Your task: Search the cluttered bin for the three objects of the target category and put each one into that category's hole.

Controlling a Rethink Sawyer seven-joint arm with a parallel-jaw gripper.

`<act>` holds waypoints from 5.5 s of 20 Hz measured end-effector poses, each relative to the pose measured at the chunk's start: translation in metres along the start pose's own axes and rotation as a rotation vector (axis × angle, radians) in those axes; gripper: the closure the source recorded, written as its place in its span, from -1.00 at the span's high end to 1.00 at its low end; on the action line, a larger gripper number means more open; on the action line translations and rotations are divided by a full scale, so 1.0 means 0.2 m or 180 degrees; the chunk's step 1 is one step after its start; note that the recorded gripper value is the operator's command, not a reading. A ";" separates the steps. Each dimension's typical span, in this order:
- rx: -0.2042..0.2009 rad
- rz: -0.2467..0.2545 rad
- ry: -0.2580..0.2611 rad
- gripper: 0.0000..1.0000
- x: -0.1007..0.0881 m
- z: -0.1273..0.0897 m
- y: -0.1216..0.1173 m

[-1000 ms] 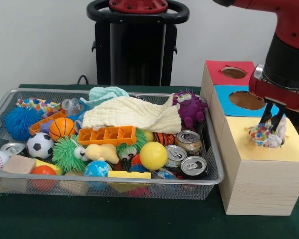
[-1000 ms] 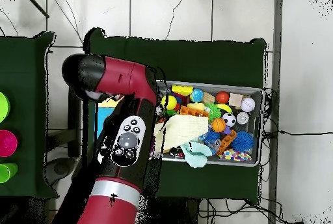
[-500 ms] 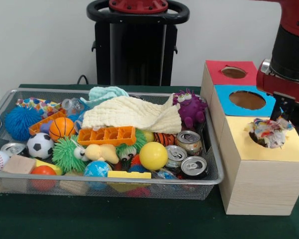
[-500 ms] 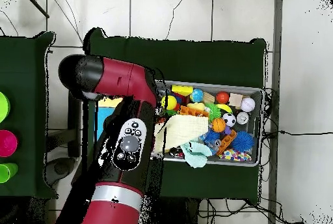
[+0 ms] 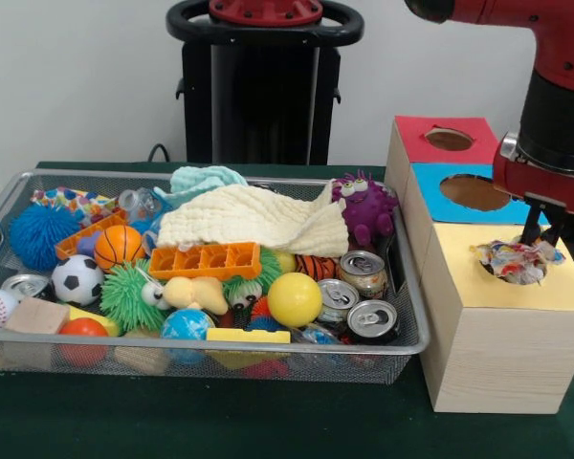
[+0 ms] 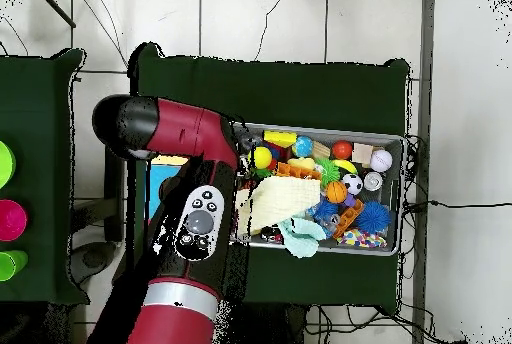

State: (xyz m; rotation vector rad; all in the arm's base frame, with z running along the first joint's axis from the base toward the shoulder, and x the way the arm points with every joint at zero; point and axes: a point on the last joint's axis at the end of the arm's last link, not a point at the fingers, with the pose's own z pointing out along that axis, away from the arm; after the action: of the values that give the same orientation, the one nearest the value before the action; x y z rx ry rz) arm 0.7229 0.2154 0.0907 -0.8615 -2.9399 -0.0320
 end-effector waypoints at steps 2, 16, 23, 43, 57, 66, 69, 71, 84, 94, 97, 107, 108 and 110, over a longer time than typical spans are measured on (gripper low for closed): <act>0.0003 0.0002 -0.0016 -1.00 0.00 0.02 -0.01; 0.0105 -0.0070 -0.0043 1.00 0.01 0.07 -0.04; 0.0112 -0.0079 -0.0049 1.00 0.01 0.07 -0.04; 0.0153 -0.0143 -0.0096 1.00 0.01 0.02 -0.05; 0.0060 -0.0186 0.0005 1.00 0.04 -0.41 0.00; 0.0019 -0.0217 -0.0066 -1.00 0.03 -0.49 0.03; 0.0039 -0.0230 -0.0074 -1.00 0.03 -0.49 0.02; 0.0053 -0.0239 -0.0079 -1.00 0.03 -0.48 0.02; 0.0039 -0.0307 -0.0251 -1.00 0.03 -0.47 0.05; -0.0072 -0.0318 -0.0553 -1.00 -0.04 -0.45 0.08; -0.0064 -0.0324 -0.0563 -1.00 -0.06 -0.43 0.08; 0.0056 -0.0364 -0.0554 -1.00 -0.08 -0.30 0.05; 0.0073 -0.0374 -0.0562 -1.00 -0.08 -0.28 0.04; 0.0103 -0.0392 -0.0575 -1.00 -0.09 -0.25 0.03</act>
State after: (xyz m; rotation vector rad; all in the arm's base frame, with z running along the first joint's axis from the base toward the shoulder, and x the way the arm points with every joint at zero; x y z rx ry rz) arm 0.7447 0.2094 0.1387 -0.7134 -3.1483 0.0905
